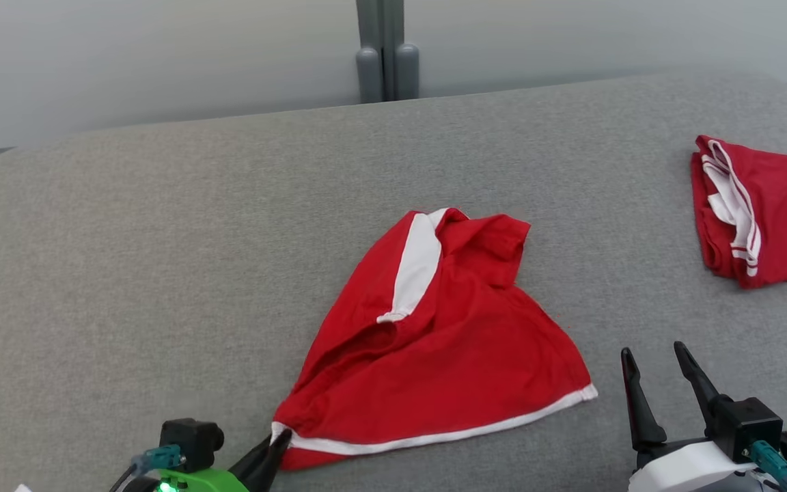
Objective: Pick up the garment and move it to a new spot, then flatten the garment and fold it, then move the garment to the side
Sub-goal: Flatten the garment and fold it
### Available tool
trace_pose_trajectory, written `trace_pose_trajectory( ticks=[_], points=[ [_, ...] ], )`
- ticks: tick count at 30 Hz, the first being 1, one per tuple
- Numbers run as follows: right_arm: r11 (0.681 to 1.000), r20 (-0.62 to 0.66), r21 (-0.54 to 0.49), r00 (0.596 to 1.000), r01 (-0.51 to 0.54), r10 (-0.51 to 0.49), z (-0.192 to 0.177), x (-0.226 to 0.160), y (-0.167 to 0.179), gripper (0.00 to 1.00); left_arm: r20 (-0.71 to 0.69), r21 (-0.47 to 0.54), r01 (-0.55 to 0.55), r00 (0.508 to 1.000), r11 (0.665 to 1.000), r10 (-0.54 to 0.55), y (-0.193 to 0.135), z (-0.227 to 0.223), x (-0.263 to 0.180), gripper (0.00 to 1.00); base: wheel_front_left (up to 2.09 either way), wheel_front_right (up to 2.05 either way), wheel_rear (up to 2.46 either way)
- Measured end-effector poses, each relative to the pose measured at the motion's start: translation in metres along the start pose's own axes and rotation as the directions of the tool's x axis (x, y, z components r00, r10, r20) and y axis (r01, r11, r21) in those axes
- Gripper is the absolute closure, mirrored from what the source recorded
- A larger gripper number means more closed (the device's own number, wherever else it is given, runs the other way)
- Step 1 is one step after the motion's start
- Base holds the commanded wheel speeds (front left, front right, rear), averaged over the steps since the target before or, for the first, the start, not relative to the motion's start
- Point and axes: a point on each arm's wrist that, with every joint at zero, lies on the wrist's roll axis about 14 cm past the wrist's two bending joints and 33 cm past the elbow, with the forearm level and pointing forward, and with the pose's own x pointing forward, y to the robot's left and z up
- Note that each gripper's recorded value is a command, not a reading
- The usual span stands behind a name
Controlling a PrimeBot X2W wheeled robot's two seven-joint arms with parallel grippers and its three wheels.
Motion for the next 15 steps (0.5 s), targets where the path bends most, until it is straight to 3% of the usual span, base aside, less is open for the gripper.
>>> trace_pose_trajectory(
  ticks=[5,6,7,8,15],
  points=[
    [0.999,0.003,-0.004,0.999,-0.05,0.05,0.001,0.008,0.015,0.0,0.026,-0.015,-0.072,0.997,0.997,0.072,0.023,-0.017,-0.01,1.0,0.0,0.0,0.0],
    [0.998,0.005,-0.004,0.998,-0.056,0.056,0.001,0.009,0.017,0.0,0.044,-0.01,-0.082,0.996,0.997,0.082,0.025,-0.017,-0.011,0.76,0.0,0.0,0.0],
    [0.998,0.008,-0.004,0.998,-0.059,0.059,0.002,0.009,0.018,0.0,0.07,-0.018,-0.091,0.993,0.996,0.092,0.027,-0.015,-0.012,0.29,0.0,0.0,0.0],
    [0.998,0.012,-0.005,0.998,-0.063,0.063,0.004,0.009,0.019,0.0,0.096,-0.031,-0.101,0.99,0.994,0.104,0.029,-0.012,-0.012,0.0,0.0,0.0,0.0],
    [0.998,0.043,-0.008,0.997,-0.064,0.064,0.013,0.004,0.02,0.0,0.229,-0.006,-0.145,0.963,0.989,0.143,0.028,0.009,-0.017,0.0,0.0,0.0,0.0]
  ],
)
